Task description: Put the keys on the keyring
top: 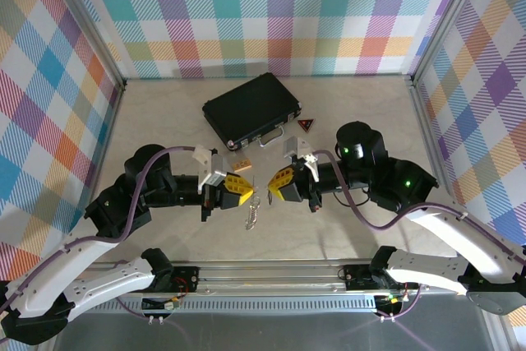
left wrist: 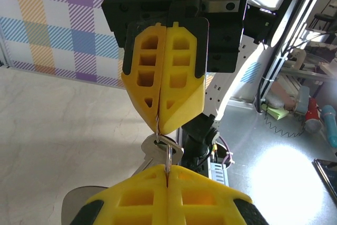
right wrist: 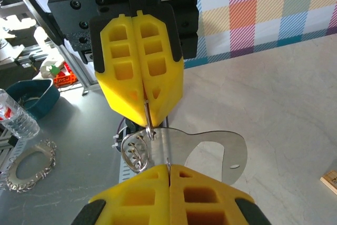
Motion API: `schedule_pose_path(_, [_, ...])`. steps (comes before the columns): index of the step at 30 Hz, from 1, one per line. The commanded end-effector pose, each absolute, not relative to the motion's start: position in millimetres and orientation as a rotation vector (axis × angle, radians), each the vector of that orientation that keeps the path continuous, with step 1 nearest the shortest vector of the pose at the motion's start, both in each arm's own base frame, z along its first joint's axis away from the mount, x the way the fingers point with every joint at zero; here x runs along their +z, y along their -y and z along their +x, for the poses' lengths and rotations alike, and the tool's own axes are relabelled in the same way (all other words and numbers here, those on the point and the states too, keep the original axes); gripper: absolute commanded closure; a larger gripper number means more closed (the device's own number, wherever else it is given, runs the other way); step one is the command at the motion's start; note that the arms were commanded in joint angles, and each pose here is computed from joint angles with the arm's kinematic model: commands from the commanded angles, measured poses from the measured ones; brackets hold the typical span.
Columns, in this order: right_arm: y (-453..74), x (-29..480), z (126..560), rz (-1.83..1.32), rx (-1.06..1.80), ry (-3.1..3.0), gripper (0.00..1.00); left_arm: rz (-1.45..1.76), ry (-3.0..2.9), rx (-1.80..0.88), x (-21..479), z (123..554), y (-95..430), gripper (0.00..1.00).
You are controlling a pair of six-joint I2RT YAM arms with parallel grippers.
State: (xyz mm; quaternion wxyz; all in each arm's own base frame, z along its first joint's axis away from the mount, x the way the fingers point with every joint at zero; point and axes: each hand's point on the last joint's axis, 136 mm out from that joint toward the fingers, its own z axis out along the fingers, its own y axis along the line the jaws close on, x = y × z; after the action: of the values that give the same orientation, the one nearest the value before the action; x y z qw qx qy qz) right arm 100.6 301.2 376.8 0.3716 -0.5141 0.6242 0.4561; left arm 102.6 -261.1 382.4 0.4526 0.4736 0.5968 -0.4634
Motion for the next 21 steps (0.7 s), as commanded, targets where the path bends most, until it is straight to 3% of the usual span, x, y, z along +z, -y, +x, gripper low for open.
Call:
schedule_pose_path(1, [-301.8,389.2,102.4,-1.272,1.175,-1.544,1.0,1.138,-1.436,-1.122,393.4,108.6,260.8,1.0])
schedule_pose_path(21, [-303.2,383.1,112.8,-1.228,1.131,-1.541,1.0,1.075,-1.475,-1.112,388.0,124.2,267.3,1.0])
